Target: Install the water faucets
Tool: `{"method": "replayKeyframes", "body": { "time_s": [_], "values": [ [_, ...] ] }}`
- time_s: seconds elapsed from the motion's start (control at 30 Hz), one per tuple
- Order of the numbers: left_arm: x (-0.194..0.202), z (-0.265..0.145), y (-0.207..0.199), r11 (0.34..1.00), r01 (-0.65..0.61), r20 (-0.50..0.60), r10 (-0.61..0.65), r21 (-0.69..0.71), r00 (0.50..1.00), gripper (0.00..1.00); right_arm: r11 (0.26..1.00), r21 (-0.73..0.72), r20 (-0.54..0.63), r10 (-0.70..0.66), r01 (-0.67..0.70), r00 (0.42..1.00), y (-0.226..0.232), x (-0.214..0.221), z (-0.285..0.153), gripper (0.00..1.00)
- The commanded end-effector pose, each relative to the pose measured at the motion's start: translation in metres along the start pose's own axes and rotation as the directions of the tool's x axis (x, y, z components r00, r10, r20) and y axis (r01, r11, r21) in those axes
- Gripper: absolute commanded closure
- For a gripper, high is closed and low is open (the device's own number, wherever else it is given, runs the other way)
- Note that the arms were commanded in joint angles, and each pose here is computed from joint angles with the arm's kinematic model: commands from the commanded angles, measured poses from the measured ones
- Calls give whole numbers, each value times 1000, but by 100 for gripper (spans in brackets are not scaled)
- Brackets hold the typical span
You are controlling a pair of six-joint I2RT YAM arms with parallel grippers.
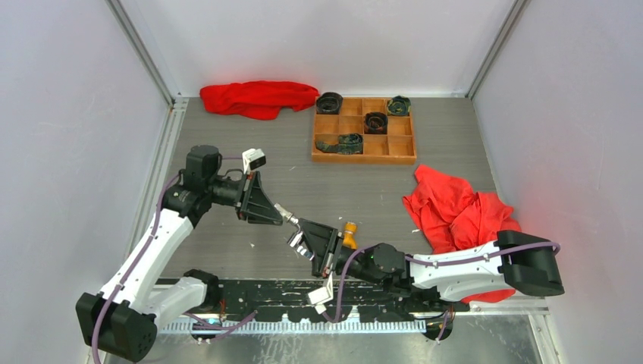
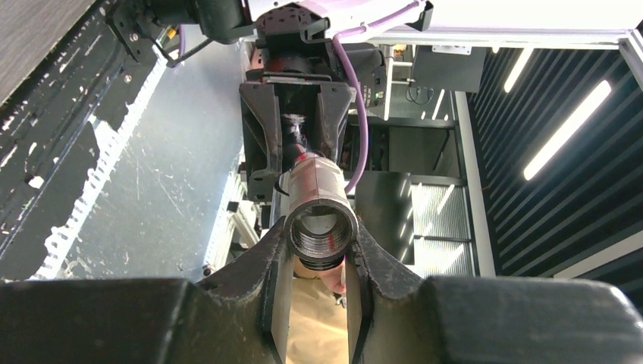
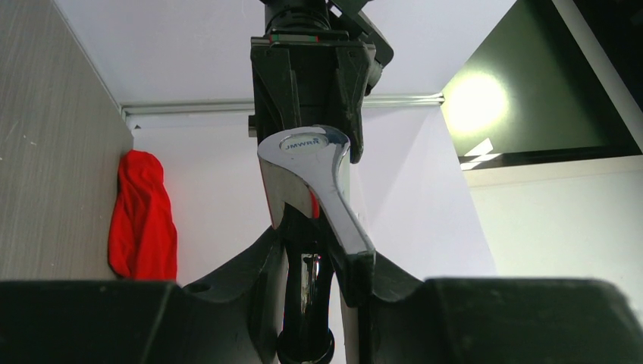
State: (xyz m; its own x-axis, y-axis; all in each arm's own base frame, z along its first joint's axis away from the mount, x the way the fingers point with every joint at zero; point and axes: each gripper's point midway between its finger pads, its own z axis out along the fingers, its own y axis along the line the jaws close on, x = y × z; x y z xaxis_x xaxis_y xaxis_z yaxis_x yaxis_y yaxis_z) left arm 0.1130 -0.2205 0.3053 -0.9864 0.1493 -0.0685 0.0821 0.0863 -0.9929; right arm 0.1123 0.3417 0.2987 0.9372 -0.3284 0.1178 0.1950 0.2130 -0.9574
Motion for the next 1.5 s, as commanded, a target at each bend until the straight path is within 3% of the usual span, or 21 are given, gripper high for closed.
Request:
{"method": "replayKeyframes", "body": {
  "time_s": [0.0, 0.5, 0.87, 1.2, 1.47],
  "values": [
    [14, -4, -10, 999, -32, -43, 33, 42, 998, 100, 992, 125, -43, 33, -28, 999, -37, 12, 5, 100],
    [13, -3, -8, 999, -30, -43, 32, 40, 999, 100, 994, 97, -18, 44, -42, 999, -28, 7, 8, 100],
    [14, -3, -8, 998, -37, -43, 39, 41, 998, 100, 977, 96, 29, 187, -189, 982, -26, 3, 10, 100],
    [14, -3, -7, 998, -39, -41, 41, 40, 998, 100, 919, 114, 60, 373, -378, 926, -26, 12, 9, 100],
    [13, -3, -5, 999, -38, -40, 40, 38, 998, 100, 832, 145, 94, 528, -536, 844, -27, 23, 6, 100]
  ]
}}
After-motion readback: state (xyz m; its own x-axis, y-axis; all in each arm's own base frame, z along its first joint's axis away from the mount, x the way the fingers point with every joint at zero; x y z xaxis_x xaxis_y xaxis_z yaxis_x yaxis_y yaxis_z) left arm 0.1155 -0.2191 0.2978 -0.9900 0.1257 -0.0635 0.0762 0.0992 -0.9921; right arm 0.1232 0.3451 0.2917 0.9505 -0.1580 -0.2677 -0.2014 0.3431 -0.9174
